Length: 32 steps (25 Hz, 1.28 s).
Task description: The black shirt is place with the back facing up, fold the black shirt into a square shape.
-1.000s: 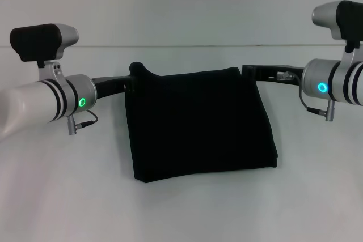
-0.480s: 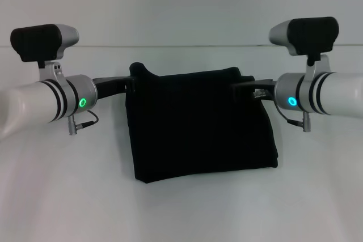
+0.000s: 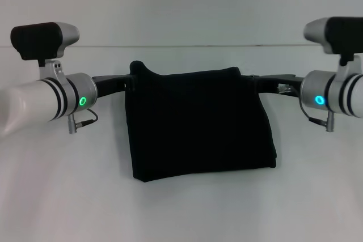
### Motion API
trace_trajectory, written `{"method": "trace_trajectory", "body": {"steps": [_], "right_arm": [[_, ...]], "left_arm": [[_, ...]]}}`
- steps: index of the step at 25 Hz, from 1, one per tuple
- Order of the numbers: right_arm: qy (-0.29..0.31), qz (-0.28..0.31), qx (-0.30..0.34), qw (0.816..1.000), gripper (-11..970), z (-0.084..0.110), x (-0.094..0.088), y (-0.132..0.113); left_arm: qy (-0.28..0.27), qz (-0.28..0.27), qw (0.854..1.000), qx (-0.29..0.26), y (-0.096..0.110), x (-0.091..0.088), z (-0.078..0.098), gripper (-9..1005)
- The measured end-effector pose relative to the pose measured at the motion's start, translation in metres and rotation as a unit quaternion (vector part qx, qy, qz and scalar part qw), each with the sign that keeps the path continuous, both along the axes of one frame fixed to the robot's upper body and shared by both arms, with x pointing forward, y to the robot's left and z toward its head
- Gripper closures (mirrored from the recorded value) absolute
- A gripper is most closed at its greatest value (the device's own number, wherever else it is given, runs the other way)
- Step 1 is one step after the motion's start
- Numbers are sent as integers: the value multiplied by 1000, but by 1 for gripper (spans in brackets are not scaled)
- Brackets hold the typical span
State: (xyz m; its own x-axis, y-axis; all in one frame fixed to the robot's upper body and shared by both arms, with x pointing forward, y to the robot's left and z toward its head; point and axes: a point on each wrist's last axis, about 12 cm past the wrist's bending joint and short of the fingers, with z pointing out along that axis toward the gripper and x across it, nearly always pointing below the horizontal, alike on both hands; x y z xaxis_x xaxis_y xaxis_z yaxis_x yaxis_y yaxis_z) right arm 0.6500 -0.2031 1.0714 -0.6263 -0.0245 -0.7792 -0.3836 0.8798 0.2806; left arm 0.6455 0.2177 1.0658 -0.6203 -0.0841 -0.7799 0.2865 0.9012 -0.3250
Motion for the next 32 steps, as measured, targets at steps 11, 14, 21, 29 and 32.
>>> {"method": "trace_trajectory", "body": {"steps": [11,14,21,29,32], "right_arm": [[52,118,63,990,961,2,-26,7],[57,106,42,992,961,-6,-26,7],[45,80,8,996,961,-15,-25,0],[7,77,37,996,959,-4,-25,-19],[-13,83,60,995,958,1,-26,-23]], "left_arm": [[7,3,1000,2,3,-4,-5,958],[9,4,1000,2,4,-6,-7,958],[11,10,1000,4,4,-8,-10,959],[12,13,1000,6,4,-9,-12,958],[10,14,1000,5,5,-8,-11,958]]}}
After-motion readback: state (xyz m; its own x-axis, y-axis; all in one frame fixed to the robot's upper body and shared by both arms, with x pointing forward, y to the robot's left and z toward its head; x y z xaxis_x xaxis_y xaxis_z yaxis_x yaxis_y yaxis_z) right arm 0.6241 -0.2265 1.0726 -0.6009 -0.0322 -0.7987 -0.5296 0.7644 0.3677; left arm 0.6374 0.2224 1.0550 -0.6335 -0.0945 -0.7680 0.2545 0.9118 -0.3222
